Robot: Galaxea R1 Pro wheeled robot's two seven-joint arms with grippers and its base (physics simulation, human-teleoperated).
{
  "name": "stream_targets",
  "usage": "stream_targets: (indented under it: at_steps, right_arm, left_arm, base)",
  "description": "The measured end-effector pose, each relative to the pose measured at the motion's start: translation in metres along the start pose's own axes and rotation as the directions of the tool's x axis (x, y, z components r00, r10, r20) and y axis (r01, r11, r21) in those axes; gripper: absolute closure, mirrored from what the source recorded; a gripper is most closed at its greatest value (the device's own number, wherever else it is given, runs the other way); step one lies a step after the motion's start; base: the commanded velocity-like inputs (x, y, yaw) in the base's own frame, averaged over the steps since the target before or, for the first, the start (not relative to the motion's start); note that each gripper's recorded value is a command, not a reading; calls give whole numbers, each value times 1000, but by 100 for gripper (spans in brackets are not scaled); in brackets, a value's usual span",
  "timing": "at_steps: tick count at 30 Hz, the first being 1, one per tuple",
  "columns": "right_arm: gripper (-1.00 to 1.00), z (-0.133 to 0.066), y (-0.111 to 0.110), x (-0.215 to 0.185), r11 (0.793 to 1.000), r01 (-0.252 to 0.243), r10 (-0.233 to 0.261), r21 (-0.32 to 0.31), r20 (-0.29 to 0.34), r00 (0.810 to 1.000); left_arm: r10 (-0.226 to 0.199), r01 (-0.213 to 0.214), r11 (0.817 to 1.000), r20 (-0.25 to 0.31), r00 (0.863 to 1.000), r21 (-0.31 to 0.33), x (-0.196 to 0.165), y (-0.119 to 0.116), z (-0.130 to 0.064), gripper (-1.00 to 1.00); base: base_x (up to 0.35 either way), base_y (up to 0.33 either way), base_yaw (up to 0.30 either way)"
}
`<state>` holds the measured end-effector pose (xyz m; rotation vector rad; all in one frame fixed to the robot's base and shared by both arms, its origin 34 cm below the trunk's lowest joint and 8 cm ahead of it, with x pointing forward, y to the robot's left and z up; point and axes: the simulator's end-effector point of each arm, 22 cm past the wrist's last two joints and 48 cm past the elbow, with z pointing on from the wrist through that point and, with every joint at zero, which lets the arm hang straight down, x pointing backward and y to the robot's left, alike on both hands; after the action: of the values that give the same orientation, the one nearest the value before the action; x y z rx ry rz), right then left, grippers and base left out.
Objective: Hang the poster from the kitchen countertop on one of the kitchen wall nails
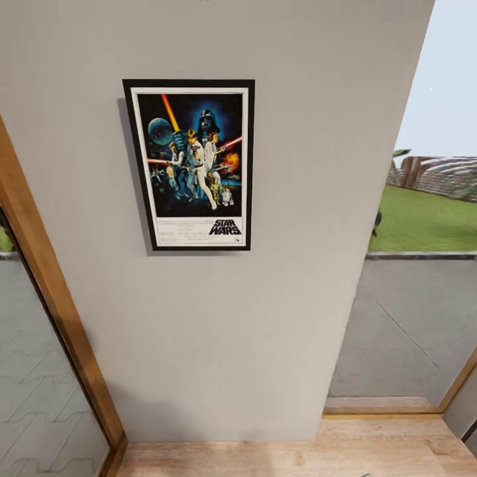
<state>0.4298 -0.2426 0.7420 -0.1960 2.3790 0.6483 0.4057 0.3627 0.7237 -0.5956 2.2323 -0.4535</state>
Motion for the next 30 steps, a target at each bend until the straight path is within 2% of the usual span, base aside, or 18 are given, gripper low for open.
stream_targets:
  at_steps: [5,10,23,30]
  right_arm:
    - [-100,3,-14,4,995,-10,11,95,-2,1000]
    - [-100,6,-19,3,990,-15,14,143,4,1000]
    - [-100,6,-19,-2,987,-14,12,159,17,1000]
    - [-100,4,-18,21,986,-31,36,161,-25,999]
  left_arm:
    - [1,-1,1000,6,1000,3,-2,-2,0,-100]
    - [2,-2,1000,12,1000,6,-5,-3,0,-100]
    - [4,-5,1000,28,1000,17,-11,-8,1,-100]
    - [4,-4,1000,29,1000,17,-12,-8,1,-100]
  base:
    - [0,0,14]
    - [0,0,46]
    - [0,0,79]
    - [0,0,26]
